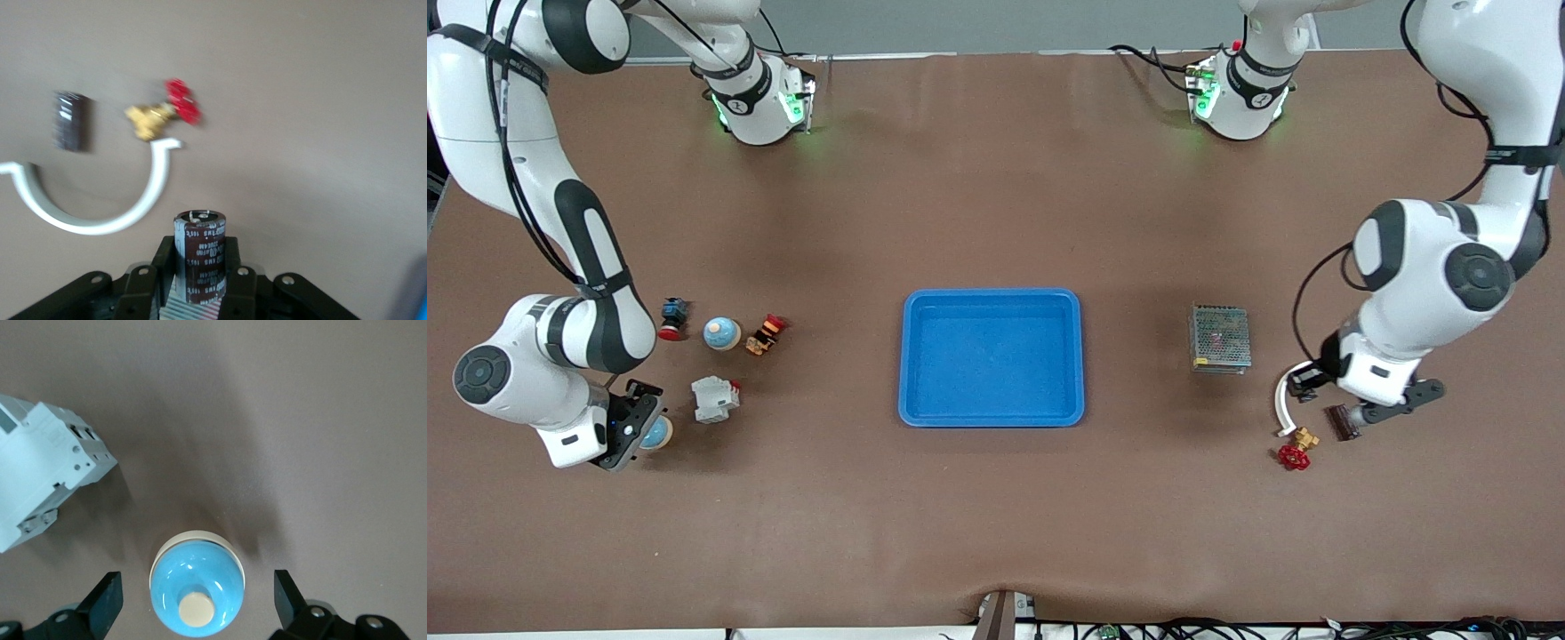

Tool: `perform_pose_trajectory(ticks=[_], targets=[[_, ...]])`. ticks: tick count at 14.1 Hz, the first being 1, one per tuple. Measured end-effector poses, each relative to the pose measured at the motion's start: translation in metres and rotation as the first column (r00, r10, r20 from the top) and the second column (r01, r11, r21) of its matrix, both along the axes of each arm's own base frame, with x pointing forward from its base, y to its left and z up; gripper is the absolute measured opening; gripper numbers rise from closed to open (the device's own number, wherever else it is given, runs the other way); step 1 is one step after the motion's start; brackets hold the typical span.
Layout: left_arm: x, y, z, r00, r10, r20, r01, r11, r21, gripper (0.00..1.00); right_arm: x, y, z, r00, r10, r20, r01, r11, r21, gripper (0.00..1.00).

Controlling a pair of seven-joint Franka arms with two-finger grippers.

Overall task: Place electrolytic capacitor and blue bell in tray
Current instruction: 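Carry the brown capacitor into the blue tray with the left gripper and release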

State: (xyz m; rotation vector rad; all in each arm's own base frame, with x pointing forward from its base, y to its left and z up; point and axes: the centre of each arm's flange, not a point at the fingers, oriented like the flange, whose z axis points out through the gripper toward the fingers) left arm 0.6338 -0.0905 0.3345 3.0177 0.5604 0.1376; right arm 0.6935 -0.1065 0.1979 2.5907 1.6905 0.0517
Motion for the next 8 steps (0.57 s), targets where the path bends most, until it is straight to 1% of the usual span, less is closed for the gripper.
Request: perform_pose_trajectory(ticks=[5,8], targets=[[-0.027,-0.143,-0.001,0.996,0.086,-0.016,-0.086,0.996,-0.039,0.33,-0.004,-0.007,-0.015,1.0,0.0,-0.015,0.0,1.0,0.002,1.0],[-0.043,-0.223,-0.006,0.991,0.131,-0.027,-0.133,0.989,-0.07,0.33,-0.005,-0.007,-0.018,1.0,0.002,-0.011,-0.002,1.0,0.003,1.0]])
